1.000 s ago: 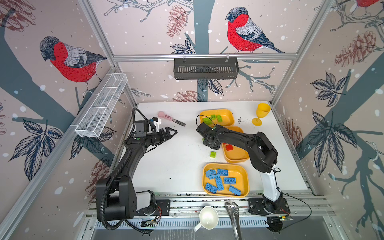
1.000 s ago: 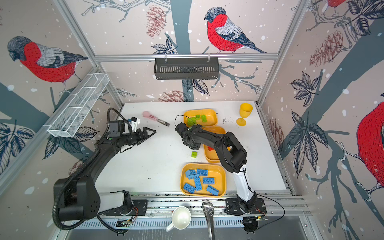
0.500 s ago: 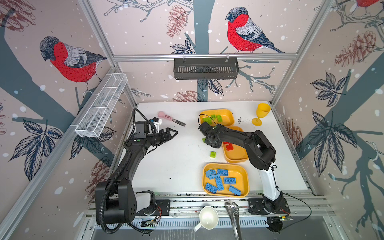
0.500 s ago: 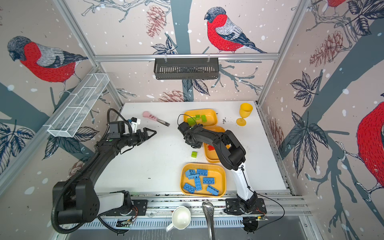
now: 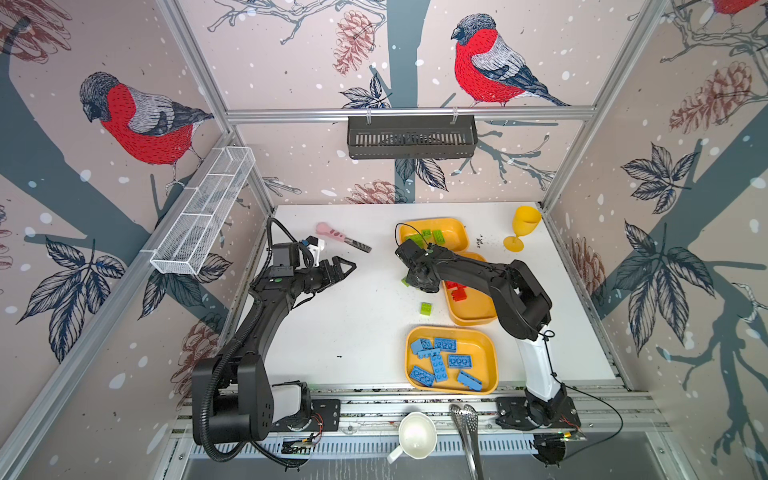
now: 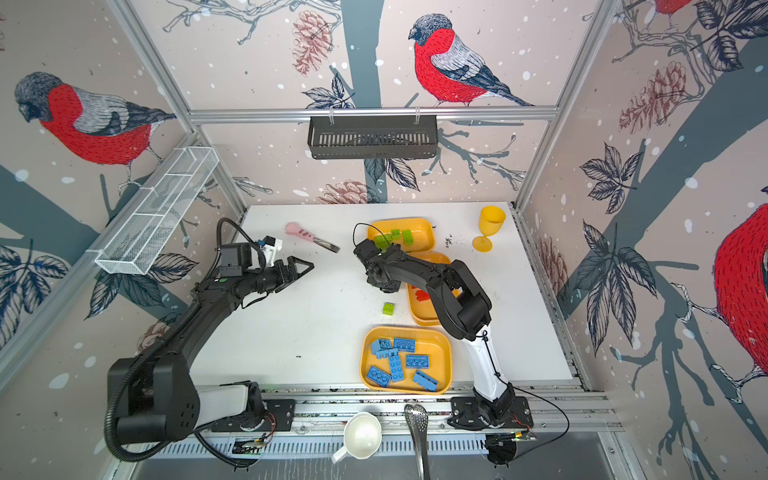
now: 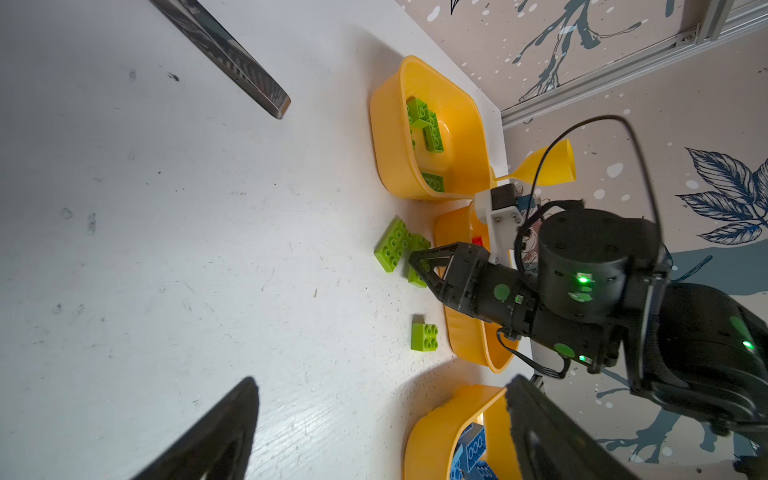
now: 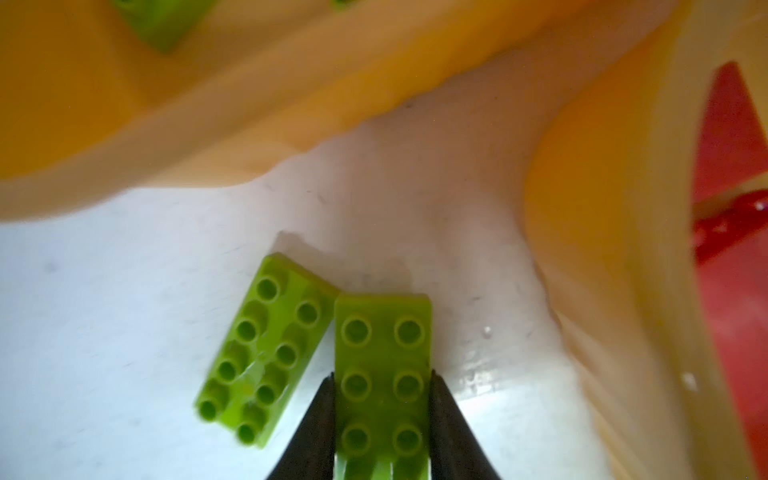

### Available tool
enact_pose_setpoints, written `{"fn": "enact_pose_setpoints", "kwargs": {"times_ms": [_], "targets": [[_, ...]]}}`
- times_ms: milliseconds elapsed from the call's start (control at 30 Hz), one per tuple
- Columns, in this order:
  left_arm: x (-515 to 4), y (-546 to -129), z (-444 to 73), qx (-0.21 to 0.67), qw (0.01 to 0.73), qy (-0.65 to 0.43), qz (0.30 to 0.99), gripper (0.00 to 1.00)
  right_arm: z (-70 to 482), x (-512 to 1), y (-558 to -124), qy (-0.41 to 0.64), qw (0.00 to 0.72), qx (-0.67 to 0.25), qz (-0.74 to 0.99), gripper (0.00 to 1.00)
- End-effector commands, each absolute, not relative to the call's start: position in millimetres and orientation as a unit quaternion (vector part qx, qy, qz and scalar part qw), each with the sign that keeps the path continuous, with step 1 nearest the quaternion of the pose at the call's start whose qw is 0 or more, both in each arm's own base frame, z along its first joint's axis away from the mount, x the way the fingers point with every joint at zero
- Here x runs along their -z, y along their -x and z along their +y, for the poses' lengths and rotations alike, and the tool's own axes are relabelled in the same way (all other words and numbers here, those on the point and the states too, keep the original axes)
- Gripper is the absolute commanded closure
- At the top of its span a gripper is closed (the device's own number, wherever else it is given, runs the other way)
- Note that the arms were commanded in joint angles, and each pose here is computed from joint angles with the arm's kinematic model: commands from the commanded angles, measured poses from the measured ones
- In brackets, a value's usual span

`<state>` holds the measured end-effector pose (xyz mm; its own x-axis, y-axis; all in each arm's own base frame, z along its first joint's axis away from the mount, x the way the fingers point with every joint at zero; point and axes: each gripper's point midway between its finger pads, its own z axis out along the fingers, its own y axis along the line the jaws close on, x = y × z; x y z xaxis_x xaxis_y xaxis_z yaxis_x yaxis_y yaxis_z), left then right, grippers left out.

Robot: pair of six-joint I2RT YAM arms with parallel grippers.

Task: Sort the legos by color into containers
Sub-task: 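Grasp the lime-green 2x4 brick with the right gripper and lift, then carry the lime-green brick to the farthest tray and release it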

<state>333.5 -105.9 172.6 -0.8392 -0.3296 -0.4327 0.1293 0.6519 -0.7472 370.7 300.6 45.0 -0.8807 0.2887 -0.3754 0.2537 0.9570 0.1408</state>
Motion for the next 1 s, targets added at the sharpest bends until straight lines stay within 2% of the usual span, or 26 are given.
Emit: {"fn": "enact_pose_setpoints", "kwargs": {"times_ms": [0, 167, 400, 633, 967], "targets": [[-180.4, -337.9, -108.8, 0.421, 0.290, 0.047, 0.858, 0.08, 308.4, -77.2, -370.3, -0.118, 0.217, -0.061, 0.967, 0.70], [-175.1, -335.6, -113.4, 0.424, 0.282, 0.048, 0.859, 0.08, 299.1, -110.2, -363.0, -0.109, 0.236, -0.064, 0.963, 0.69], [-176.9, -338.3, -117.2, 0.426, 0.287, 0.045, 0.856, 0.08, 258.4, -134.9, -357.6, -0.124, 0.255, -0.057, 0.957, 0.69], [-179.3, -343.6, -120.2, 0.427, 0.288, 0.042, 0.856, 0.08, 220.0, -160.7, -391.3, -0.138, 0.291, -0.058, 0.945, 0.69], [-176.2, -340.2, -121.4, 0.426, 0.285, 0.039, 0.858, 0.08, 197.5, -170.2, -442.3, -0.128, 0.316, -0.053, 0.939, 0.69]]}}
